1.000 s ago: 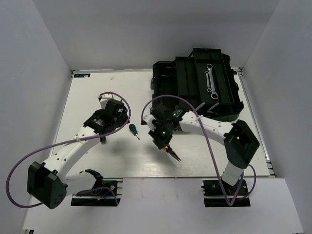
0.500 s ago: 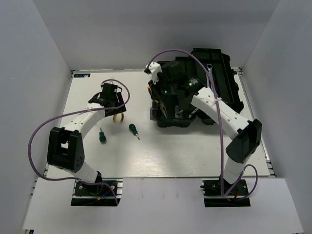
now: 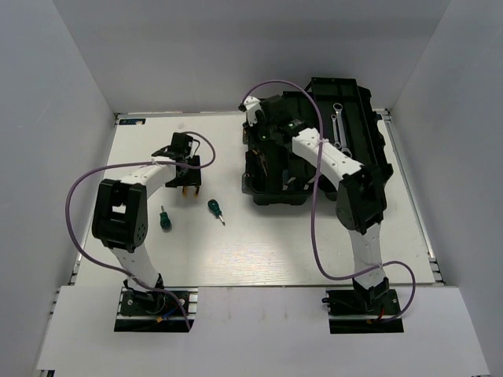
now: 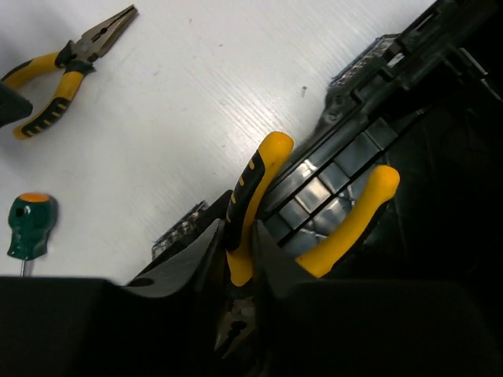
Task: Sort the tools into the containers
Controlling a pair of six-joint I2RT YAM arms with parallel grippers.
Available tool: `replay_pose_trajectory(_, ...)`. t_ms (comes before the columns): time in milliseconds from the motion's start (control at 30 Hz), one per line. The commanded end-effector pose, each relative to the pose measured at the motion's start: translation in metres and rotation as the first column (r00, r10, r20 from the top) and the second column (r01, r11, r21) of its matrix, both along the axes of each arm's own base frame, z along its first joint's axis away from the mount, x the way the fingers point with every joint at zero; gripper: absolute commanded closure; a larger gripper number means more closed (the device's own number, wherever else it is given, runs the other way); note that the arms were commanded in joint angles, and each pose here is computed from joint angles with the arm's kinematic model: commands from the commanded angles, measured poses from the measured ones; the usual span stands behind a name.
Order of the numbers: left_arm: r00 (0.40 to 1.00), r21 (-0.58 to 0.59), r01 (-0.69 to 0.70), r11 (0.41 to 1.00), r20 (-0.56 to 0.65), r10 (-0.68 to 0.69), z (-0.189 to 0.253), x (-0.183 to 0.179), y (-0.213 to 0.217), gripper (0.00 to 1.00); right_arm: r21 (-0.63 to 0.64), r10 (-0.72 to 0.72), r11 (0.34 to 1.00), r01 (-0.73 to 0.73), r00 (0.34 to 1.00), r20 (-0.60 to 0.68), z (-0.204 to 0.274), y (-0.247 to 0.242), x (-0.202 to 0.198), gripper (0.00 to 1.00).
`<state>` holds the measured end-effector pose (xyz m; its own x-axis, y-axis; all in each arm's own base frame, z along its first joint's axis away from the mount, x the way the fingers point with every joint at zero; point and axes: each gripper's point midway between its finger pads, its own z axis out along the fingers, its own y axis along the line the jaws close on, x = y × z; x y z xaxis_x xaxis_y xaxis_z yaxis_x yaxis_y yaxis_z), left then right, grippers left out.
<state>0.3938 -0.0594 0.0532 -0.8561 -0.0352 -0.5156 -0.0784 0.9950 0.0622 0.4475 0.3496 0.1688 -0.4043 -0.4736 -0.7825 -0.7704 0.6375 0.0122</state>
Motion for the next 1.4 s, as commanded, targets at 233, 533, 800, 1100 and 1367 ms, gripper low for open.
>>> replay_pose_trajectory(233,1.0,0.027,-0.021,0.999,-0.012,0.021,-0.002,0.006,0.02,0.35,0.125,-0.029,0.992,0.015,0.993,0.11,0.062,-0.003,0.021,0.36)
replay_pose_trajectory(533,0.996,0.008,-0.013,1.0,-0.089,0.013,-0.031,0.003,0.022,0.39,0.232,0.012,0.972,-0.024,0.998,0.056,0.099,-0.024,-0.041,0.36)
replay_pose_trajectory(800,0.984,-0.056,0.028,0.998,-0.175,-0.037,-0.06,0.004,0.007,0.76,0.264,0.042,0.963,-0.047,0.999,0.027,0.099,-0.052,-0.093,0.35)
replay_pose_trajectory(1100,0.997,-0.089,0.066,0.994,0.035,-0.063,0.019,0.023,-0.01,1.0,0.214,0.097,0.971,-0.108,0.993,0.06,0.104,-0.078,-0.131,0.25)
replay_pose_trajectory(1367,0.888,-0.378,0.384,0.843,0.401,-0.225,0.158,0.051,-0.109,1.0,0.166,0.105,0.979,-0.115,0.992,0.065,0.075,-0.097,-0.153,0.78)
